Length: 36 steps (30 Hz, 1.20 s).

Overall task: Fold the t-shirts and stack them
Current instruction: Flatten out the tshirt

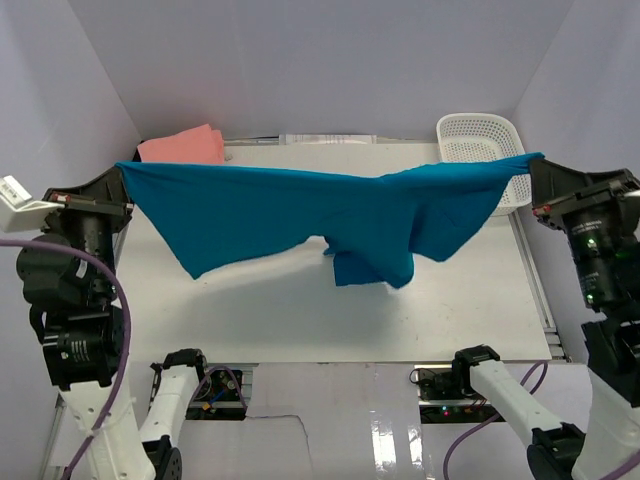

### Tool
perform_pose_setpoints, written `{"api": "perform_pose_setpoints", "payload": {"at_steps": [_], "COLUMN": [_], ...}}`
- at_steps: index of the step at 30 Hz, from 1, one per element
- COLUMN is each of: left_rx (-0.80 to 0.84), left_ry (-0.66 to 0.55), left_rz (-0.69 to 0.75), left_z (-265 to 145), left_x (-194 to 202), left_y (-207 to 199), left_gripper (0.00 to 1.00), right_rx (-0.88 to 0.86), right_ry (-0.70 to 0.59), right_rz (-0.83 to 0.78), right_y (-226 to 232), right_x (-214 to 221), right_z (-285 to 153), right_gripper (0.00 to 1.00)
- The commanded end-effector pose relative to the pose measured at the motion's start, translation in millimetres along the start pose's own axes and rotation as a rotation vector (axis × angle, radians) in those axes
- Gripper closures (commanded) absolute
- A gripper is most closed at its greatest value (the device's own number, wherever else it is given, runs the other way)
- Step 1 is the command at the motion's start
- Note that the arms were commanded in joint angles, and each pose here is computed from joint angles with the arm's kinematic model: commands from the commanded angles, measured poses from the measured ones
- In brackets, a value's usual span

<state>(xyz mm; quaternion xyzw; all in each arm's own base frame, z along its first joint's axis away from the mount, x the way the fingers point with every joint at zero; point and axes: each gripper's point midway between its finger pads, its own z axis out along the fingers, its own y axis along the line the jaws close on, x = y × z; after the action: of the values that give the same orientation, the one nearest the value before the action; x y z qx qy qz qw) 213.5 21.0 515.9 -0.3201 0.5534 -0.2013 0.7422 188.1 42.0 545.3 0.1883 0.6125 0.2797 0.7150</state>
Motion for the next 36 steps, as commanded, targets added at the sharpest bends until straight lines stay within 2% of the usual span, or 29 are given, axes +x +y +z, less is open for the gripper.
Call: {"api": "perform_pose_setpoints", "payload": {"at_steps": [1, 4, 7, 12, 18, 21, 28, 33, 34, 36], "left_rx": [-0.063, -0.032, -0.031, -0.066, -0.185, -0.225, -0.377, -0.374, -0.406, -0.392], "left_ry": [-0.073, -0.112, -0.114, -0.08, 0.094, 0.142, 0.334, 0.365, 0.397, 0.392], "left_rz": [-0.027, -0.038, -0.043, -0.053, -0.054, -0.053, -0.02, -0.056, -0.053, -0.052], "left_z": [-21.4, -36.8, -37.8, -23.3, 27.7, 44.9, 105.7, 149.1, 161.3, 185.5], "left_x": [-20.6, -38.7, -42.4, -29.8, 46.1, 73.2, 162.2, 196.5, 213.6, 214.3], "left_y": [7.3, -5.6, -9.1, -0.3, 50.3, 70.7, 135.2, 148.6, 161.2, 154.6], "left_gripper": [1.0, 1.0, 1.0, 1.0, 1.0, 1.0, 1.0, 1.0, 1.0, 1.0], "right_rx": [0.019, -0.022, -0.04, 0.014, 0.112, 0.16, 0.223, 0.237, 0.225, 0.205], "right_ry": [-0.143, -0.189, -0.188, -0.152, 0.035, 0.106, 0.227, 0.288, 0.294, 0.308], "right_rz": [0.075, 0.071, 0.059, 0.065, 0.071, 0.064, 0.0, -0.047, -0.059, -0.074], "right_y": [5.8, 19.8, 26.6, 14.5, -26.0, -50.8, -83.4, -102.7, -103.3, -101.0], "right_x": [-44.4, -67.7, -73.1, -58.3, 25.2, 66.9, 129.3, 171.2, 177.0, 182.8], "right_z": [-33.4, -56.7, -62.6, -43.8, 25.6, 52.2, 121.8, 184.5, 205.6, 226.4], "right_gripper": [0.92, 0.92, 0.92, 0.92, 0.92, 0.92, 0.92, 0.92, 0.92, 0.92]}}
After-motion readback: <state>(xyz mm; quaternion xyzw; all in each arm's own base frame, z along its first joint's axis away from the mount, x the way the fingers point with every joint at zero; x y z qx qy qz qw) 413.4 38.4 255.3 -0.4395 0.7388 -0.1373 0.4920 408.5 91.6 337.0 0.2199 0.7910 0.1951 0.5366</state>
